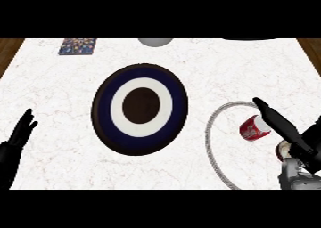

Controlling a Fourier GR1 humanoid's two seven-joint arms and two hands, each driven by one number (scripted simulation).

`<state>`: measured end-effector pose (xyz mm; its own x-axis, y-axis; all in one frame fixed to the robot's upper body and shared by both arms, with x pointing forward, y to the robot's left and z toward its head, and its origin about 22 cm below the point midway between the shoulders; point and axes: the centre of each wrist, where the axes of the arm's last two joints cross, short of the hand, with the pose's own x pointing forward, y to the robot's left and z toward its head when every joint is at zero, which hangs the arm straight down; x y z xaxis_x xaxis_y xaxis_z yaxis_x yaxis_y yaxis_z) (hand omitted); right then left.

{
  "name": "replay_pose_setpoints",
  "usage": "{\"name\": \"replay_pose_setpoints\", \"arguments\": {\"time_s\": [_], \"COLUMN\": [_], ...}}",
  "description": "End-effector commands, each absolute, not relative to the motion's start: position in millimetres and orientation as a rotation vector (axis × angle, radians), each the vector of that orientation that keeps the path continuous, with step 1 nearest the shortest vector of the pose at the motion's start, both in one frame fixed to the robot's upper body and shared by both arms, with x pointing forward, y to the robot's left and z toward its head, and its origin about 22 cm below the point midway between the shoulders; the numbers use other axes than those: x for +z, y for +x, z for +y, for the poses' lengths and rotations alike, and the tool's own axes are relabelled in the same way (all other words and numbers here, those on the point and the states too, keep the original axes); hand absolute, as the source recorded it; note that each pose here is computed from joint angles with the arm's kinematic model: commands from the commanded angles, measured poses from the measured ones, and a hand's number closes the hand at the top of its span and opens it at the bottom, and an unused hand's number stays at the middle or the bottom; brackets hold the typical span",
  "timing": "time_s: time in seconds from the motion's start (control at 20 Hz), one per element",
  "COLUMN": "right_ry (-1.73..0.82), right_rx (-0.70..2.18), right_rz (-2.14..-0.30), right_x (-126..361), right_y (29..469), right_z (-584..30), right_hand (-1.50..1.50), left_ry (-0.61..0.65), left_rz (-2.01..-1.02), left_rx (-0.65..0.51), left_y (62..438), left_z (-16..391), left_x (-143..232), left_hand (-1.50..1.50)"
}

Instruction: Pick the can from the placemat and place it in the plate

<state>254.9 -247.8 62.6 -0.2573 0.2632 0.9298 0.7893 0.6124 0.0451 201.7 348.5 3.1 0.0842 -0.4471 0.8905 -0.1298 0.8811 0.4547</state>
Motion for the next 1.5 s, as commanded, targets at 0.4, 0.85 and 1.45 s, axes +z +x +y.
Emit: {"name": "replay_pose_setpoints", "arguments": {"time_s": [0.4, 0.85, 1.45], "right_ry": [-0.884, -0.898, -0.755], "right_rx": [-0.236, -0.083, 0.193], "right_rz": [-1.401, -1.069, -0.776], "right_x": [55.9, 130.3, 129.9], "right_y": [203.5, 231.6, 252.9], "right_z": [-246.3, -251.9, -278.6], "right_hand": [-1.5, -1.5, -1.5], "left_ry": [0.484, 0.476, 0.459], "left_rz": [-1.511, -1.52, -1.506], "left_rx": [-0.282, -0.307, -0.29], "left_y": [209.4, 222.6, 208.9], "left_z": [337.4, 330.6, 342.2], "left_x": [-1.9, 1.5, -14.4], "left_hand": [0.0, 0.0, 0.0]}}
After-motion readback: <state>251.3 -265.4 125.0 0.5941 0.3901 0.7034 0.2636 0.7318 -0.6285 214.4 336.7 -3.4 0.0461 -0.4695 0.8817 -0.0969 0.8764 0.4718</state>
